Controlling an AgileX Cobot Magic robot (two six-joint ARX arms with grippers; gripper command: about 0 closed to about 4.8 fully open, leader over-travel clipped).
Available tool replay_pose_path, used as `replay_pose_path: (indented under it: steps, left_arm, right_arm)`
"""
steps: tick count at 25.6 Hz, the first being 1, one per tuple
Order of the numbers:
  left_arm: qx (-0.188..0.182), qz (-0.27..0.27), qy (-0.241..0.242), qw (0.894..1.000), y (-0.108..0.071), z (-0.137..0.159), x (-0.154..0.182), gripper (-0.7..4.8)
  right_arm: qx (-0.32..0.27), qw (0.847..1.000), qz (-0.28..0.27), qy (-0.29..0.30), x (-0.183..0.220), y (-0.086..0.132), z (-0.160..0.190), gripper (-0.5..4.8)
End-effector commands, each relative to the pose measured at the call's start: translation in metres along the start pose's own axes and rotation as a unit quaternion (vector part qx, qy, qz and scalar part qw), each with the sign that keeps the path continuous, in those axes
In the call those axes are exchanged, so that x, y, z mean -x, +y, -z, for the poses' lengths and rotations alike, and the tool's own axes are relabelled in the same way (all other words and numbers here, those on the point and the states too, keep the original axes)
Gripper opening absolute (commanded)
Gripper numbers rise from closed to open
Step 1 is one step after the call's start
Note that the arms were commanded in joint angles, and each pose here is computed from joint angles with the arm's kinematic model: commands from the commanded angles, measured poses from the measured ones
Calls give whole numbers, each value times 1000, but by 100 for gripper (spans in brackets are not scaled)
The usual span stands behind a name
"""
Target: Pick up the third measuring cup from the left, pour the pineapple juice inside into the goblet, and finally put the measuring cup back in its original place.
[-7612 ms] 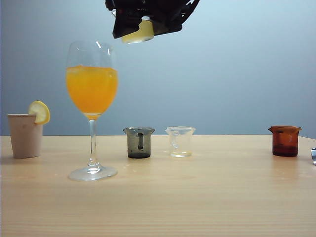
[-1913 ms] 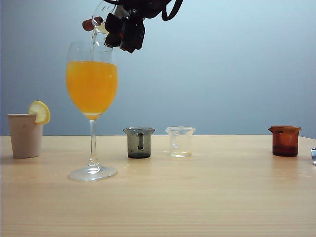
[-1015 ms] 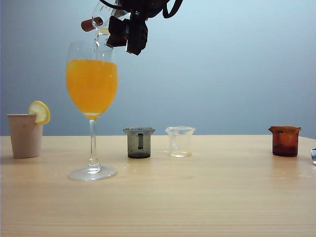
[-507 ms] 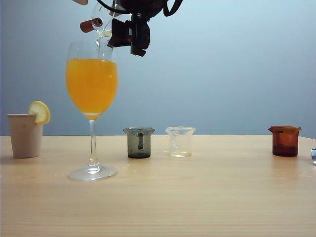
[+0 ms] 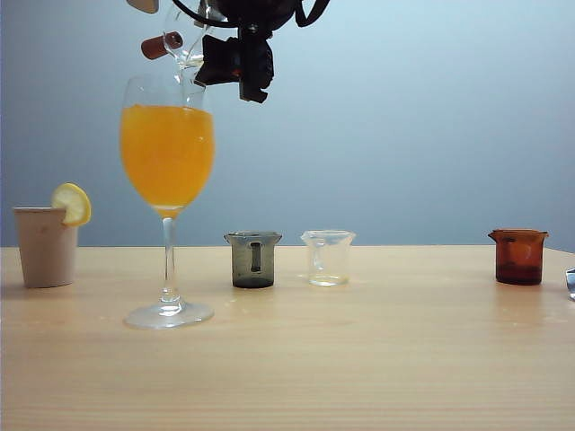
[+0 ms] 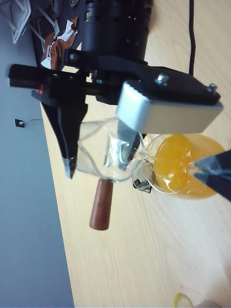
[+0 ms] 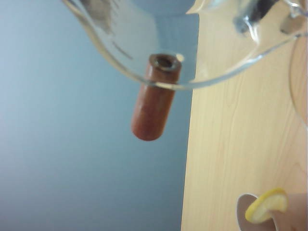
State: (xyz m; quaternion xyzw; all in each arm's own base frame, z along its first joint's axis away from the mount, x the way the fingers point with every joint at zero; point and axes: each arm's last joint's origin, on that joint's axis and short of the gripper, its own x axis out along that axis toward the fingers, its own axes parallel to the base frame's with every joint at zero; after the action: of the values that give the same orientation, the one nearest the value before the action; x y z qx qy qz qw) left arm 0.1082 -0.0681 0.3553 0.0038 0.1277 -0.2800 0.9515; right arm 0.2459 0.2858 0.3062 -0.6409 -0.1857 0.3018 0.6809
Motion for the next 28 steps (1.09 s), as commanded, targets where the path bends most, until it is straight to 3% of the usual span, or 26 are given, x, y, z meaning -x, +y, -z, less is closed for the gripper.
replay_pose_path:
  steps: [1, 28]
  left_arm:
    - [0, 2, -8, 1000, 0, -3, 2, -5]
    - [0, 3, -8, 1000, 0, -3, 2, -5]
  right_arm:
    - [0, 1000, 23, -7, 3, -8, -4, 148]
    - [75, 996, 49, -6, 3, -13, -4, 148]
